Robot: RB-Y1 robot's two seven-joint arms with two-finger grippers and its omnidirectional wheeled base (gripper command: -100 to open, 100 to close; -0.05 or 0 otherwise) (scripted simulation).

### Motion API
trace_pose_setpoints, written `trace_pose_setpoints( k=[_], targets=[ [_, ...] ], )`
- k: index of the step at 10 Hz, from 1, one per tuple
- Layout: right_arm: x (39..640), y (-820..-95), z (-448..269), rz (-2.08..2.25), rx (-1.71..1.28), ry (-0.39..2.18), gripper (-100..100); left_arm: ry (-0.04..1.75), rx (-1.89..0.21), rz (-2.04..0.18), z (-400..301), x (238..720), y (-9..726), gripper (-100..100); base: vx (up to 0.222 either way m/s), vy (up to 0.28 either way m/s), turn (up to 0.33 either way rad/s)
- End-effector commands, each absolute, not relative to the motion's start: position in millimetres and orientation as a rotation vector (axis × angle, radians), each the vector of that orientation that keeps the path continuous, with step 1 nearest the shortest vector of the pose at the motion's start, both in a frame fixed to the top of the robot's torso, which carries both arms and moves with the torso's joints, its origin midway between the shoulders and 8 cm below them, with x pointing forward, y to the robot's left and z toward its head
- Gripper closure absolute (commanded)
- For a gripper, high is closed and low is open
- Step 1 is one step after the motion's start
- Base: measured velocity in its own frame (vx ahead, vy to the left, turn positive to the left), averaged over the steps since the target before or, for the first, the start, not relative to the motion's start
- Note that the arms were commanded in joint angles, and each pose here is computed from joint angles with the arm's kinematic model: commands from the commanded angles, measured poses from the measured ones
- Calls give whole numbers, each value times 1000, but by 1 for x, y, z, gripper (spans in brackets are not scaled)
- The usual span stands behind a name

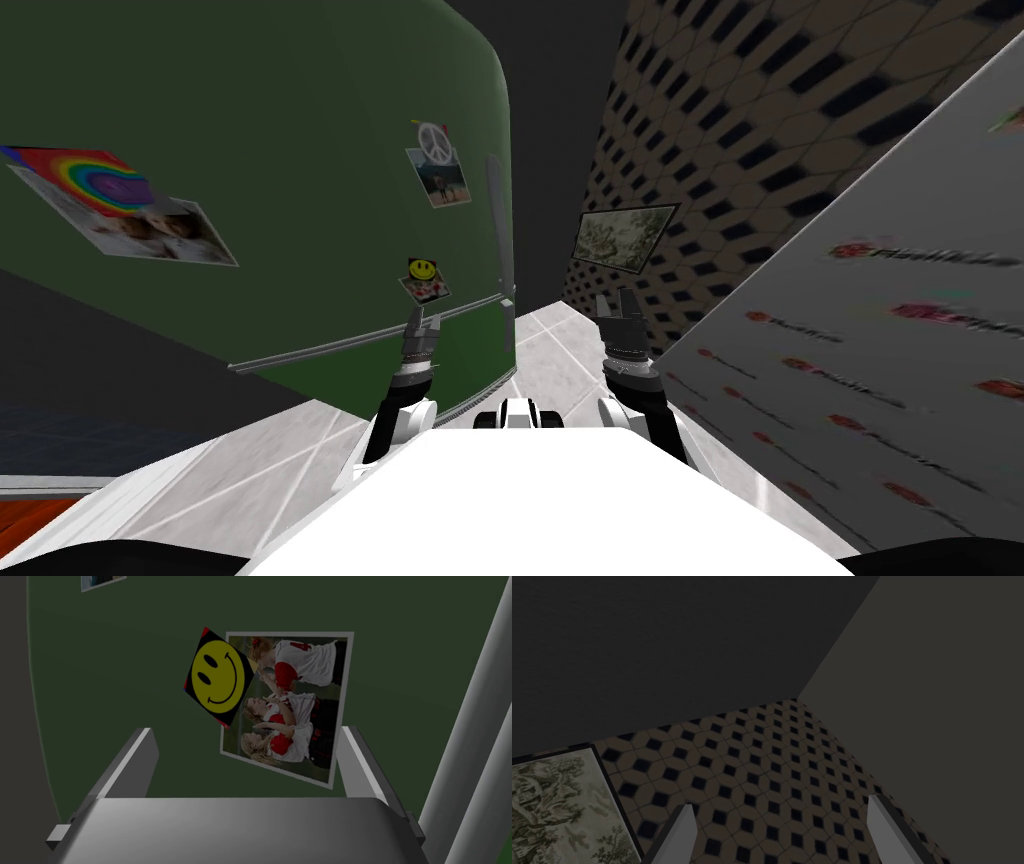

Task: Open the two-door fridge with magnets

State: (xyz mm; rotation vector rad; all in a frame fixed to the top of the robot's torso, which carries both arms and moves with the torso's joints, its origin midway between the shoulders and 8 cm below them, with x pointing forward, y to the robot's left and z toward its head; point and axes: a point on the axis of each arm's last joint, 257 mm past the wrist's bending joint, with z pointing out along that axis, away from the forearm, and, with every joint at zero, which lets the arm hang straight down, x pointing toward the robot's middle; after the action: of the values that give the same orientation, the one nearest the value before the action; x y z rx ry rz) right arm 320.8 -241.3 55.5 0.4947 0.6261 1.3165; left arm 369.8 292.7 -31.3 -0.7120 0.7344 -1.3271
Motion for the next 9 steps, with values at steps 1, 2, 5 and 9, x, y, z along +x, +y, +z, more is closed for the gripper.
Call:
trace_pose_setpoints(
  k=[1, 2, 5, 9],
  targets=[
    [321, -241, 56, 1317, 495, 626, 0, 694, -760, -1345, -42, 370, 305, -100, 132, -209, 64],
    [321, -241, 56, 1317, 495, 626, 0, 685, -771, -1348, -45, 370, 308, -100, 134, -196, 49],
    [321, -241, 55, 1317, 495, 626, 0, 660, -808, -1362, -59, 369, 322, -100, 149, -215, 70],
    [321, -241, 56, 1317, 495, 626, 0, 619, -855, -1377, -75, 365, 343, -100, 125, -218, 66]
  ],
)
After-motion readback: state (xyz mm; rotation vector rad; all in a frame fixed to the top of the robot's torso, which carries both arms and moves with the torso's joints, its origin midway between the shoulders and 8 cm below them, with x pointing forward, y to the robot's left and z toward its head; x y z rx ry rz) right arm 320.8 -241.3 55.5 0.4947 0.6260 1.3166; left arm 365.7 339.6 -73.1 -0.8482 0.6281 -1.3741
